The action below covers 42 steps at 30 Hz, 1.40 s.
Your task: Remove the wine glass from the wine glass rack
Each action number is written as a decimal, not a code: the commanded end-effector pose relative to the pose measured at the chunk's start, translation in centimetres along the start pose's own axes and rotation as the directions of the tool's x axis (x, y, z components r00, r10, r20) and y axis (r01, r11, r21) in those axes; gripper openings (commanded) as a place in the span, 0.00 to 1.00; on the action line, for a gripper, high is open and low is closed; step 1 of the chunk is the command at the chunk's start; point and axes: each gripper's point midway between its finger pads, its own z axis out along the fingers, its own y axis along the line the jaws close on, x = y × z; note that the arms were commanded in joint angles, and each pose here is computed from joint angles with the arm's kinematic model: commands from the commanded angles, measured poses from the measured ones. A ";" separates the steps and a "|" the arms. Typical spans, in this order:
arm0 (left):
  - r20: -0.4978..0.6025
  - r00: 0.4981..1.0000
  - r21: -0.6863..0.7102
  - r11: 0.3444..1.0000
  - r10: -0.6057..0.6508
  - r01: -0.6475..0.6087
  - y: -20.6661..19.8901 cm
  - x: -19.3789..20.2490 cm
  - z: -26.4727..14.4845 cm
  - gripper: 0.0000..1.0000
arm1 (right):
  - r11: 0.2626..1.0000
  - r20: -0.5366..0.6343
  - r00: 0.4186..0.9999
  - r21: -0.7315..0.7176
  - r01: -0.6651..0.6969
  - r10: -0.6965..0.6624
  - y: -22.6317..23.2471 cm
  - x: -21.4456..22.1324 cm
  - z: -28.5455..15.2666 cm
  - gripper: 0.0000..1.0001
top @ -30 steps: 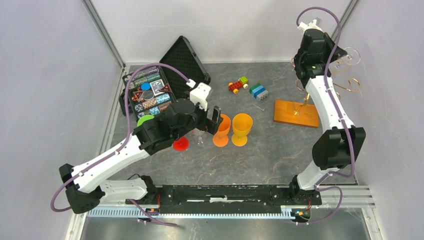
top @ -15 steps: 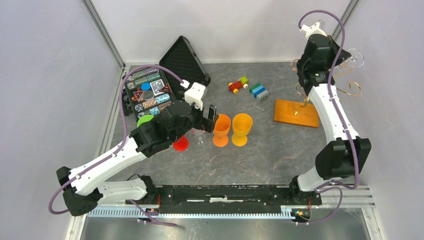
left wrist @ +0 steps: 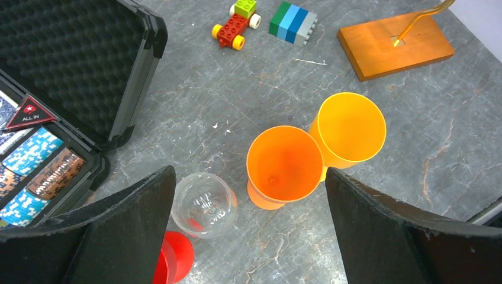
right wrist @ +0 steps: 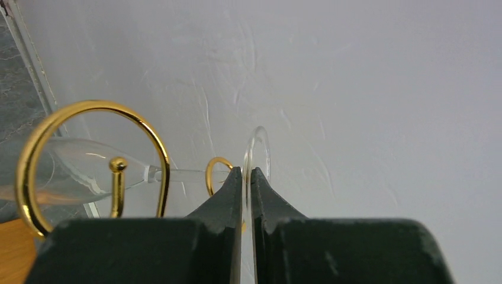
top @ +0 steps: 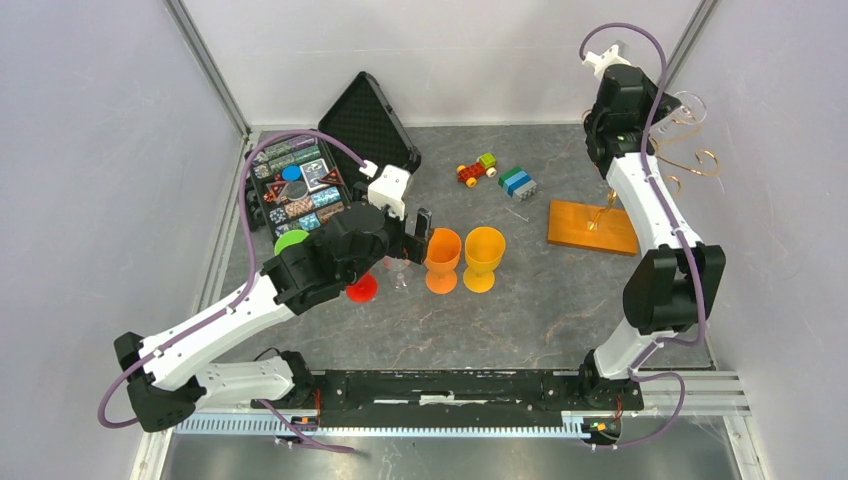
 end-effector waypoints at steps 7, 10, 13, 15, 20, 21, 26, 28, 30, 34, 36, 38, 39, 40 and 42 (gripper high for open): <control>0.031 0.999 -0.049 0.998 0.044 -0.042 0.8 -0.5 0.6 1.00 | 0.995 0.000 0.997 0.066 -0.074 0.074 -2.4 -0.6 1.6 0.00; 0.030 0.999 -0.052 0.998 0.045 -0.044 0.9 -0.4 0.6 1.00 | 0.994 -0.018 0.997 0.090 -0.069 0.071 -2.9 0.0 1.6 0.00; 0.029 0.998 -0.052 0.998 0.047 -0.045 0.9 -0.4 0.6 1.00 | 0.993 -0.022 0.997 0.098 -0.072 0.075 -3.3 0.3 1.5 0.00; 0.030 0.998 -0.055 0.997 0.047 -0.045 1.0 -0.4 0.6 1.00 | 0.992 -0.028 0.997 0.102 -0.073 0.076 -3.5 0.6 1.4 0.00; 0.030 0.998 -0.054 0.997 0.049 -0.047 0.9 -0.4 0.6 1.00 | 0.992 -0.051 0.995 0.097 -0.081 0.087 -4.0 1.4 0.7 0.00; 0.030 0.998 -0.054 0.997 0.050 -0.048 0.9 -0.4 0.6 1.00 | 0.992 -0.053 0.994 0.095 -0.087 0.092 -4.0 1.5 0.5 0.00; 0.031 0.998 -0.055 0.997 0.049 -0.048 1.0 -0.4 0.6 1.00 | 0.992 -0.056 0.993 0.074 -0.101 0.105 -4.1 1.6 -0.3 0.00; 0.032 0.998 -0.056 0.997 0.049 -0.047 1.0 -0.4 0.6 1.00 | 0.993 -0.054 0.993 0.066 -0.099 0.103 -4.0 1.3 -0.7 0.00; 0.033 0.998 -0.056 0.997 0.049 -0.048 1.0 -0.4 0.5 1.00 | 0.994 -0.054 0.993 0.056 -0.099 0.102 -3.8 1.0 -1.0 0.00; 0.033 0.998 -0.057 0.997 0.051 -0.049 1.0 -0.4 0.6 1.00 | 0.994 -0.053 0.993 0.039 -0.104 0.106 -3.7 0.3 -2.0 0.00; 0.032 0.998 -0.058 0.997 0.053 -0.051 1.1 -0.3 0.6 1.00 | 0.995 -0.065 0.993 0.044 -0.093 0.096 -4.0 0.2 -2.3 0.00; 0.033 0.998 -0.059 0.997 0.052 -0.050 1.1 -0.4 0.6 1.00 | 0.994 -0.069 0.992 0.050 -0.099 0.102 -4.4 0.2 -2.6 0.00; 0.034 0.998 -0.058 0.997 0.051 -0.049 1.1 -0.4 0.5 1.00 | 0.993 -0.065 0.992 0.051 -0.104 0.107 -4.6 0.1 -2.7 0.00; 0.033 0.998 -0.060 0.997 0.052 -0.049 1.1 -0.4 0.6 1.00 | 0.993 -0.061 0.992 0.051 -0.108 0.111 -4.7 0.0 -2.8 0.00; 0.033 0.998 -0.057 0.997 0.052 -0.050 1.0 -0.3 0.6 1.00 | 0.992 -0.057 0.991 0.052 -0.116 0.119 -4.9 0.0 -2.9 0.00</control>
